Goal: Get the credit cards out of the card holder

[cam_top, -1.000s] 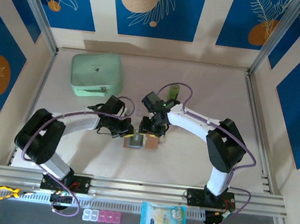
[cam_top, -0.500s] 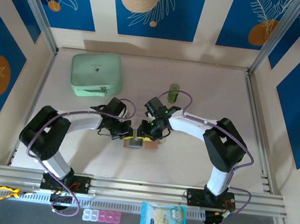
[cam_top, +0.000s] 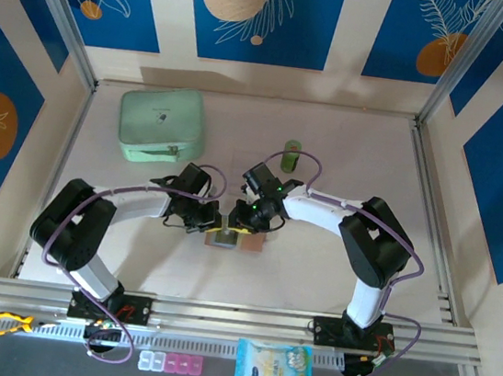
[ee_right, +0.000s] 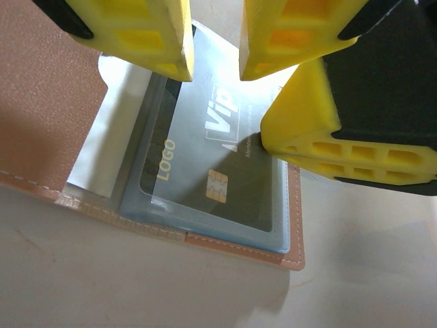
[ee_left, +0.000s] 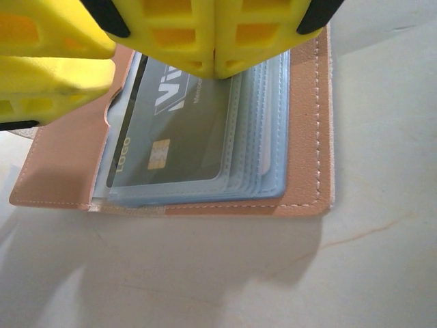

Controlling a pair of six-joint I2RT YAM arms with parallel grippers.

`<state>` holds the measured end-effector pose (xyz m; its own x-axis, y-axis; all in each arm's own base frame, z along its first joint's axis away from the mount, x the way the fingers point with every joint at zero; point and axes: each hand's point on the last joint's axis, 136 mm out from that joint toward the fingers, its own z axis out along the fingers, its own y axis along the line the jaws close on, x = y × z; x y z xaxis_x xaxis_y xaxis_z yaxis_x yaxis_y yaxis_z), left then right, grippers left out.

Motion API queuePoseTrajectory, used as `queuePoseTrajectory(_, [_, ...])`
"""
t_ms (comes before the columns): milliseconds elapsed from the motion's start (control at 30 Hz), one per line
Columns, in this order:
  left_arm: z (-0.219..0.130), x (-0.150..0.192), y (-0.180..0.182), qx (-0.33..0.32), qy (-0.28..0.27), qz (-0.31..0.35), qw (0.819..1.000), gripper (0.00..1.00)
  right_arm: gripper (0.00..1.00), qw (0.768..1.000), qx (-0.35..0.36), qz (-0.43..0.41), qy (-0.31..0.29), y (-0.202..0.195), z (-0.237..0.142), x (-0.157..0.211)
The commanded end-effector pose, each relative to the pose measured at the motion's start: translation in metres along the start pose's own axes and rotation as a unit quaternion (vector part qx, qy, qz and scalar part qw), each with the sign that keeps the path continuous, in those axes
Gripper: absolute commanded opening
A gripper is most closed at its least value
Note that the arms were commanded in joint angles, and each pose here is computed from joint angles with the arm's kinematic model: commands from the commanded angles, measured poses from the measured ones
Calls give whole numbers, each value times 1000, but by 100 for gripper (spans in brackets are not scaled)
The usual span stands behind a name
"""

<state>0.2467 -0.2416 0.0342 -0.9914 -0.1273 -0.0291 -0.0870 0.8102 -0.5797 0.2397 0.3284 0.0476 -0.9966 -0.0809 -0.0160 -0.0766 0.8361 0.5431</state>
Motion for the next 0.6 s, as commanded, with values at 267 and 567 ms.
queuePoseTrajectory(267, [-3, 7, 11, -30, 4, 2, 1000, 5, 24, 1000, 1, 3, 20, -10, 11, 7])
queuePoseTrajectory(567, [1, 15, 22, -42, 18, -8, 999, 5, 24, 1000, 2, 10, 27, -13, 15, 8])
